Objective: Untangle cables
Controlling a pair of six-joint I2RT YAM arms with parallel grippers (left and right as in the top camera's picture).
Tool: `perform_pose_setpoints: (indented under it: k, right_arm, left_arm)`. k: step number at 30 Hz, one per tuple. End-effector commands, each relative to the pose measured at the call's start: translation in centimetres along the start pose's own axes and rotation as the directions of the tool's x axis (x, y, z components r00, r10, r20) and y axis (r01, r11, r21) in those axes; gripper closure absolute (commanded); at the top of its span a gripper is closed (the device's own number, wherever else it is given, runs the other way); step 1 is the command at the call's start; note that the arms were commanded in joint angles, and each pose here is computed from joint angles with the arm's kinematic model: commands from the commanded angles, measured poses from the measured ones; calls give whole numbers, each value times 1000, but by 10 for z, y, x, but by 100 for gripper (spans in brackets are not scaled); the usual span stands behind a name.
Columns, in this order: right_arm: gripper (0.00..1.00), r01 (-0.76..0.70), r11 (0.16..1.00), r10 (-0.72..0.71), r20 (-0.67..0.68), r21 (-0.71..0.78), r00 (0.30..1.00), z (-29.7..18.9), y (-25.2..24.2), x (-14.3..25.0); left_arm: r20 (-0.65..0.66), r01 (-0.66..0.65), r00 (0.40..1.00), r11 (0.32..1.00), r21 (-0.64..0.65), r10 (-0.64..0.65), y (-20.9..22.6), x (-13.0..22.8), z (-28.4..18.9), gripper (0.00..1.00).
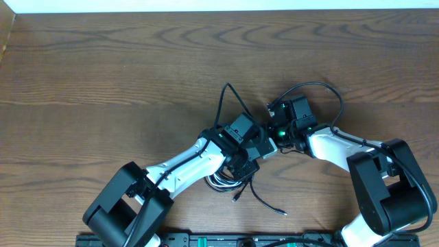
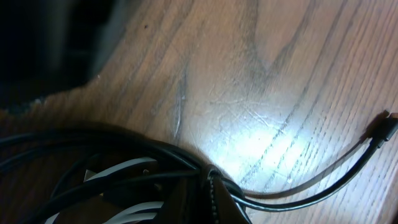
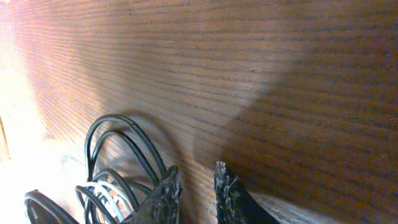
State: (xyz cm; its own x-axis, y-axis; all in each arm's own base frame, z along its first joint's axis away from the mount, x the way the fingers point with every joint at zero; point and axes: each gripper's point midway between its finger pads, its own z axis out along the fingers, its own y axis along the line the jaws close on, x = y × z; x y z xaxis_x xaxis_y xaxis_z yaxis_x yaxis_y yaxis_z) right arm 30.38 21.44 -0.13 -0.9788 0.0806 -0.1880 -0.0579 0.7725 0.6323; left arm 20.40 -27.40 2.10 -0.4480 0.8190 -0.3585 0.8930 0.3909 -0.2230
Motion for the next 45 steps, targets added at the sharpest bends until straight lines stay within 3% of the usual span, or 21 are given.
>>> perform_pose_setpoints:
  k: [1,7,10,12,15,24,35,45]
  right_arm:
    - [81,-47,987,49,-5,152,999,6,-41,13]
    - [78,-48,987,49,-7,151,999,6,-41,13]
    - [96,-24,993,29,-41,115,999,5,-36,18]
    - [97,0,999,2,-50,52,999,-1,-27,16]
    - [91,61,997,-63,-39,-50,997,-14,-12,9]
    - [75,226,932,-246,-38,-282,969,-25,29,17]
    - [67,306,899,-327,-17,-315,945,-19,47,21]
    - [65,313,900,-335,-24,-304,942,-17,48,24]
  left_arm:
    - [-67,41,997,996,-74,-46,13,19,1,93]
    - [62,100,994,980,-170,-90,24,-9,-25,93]
    - [106,112,990,973,-203,-92,27,-17,-36,93]
    - [121,167,983,951,-259,-139,37,-16,-42,92]
    - [148,241,968,917,-318,-203,48,-15,-48,93]
    - [252,383,915,876,-292,-316,56,-28,-53,93]
    - [261,396,900,905,-154,-349,41,-36,-51,93]
    - [265,405,897,899,-169,-354,46,-35,-52,93]
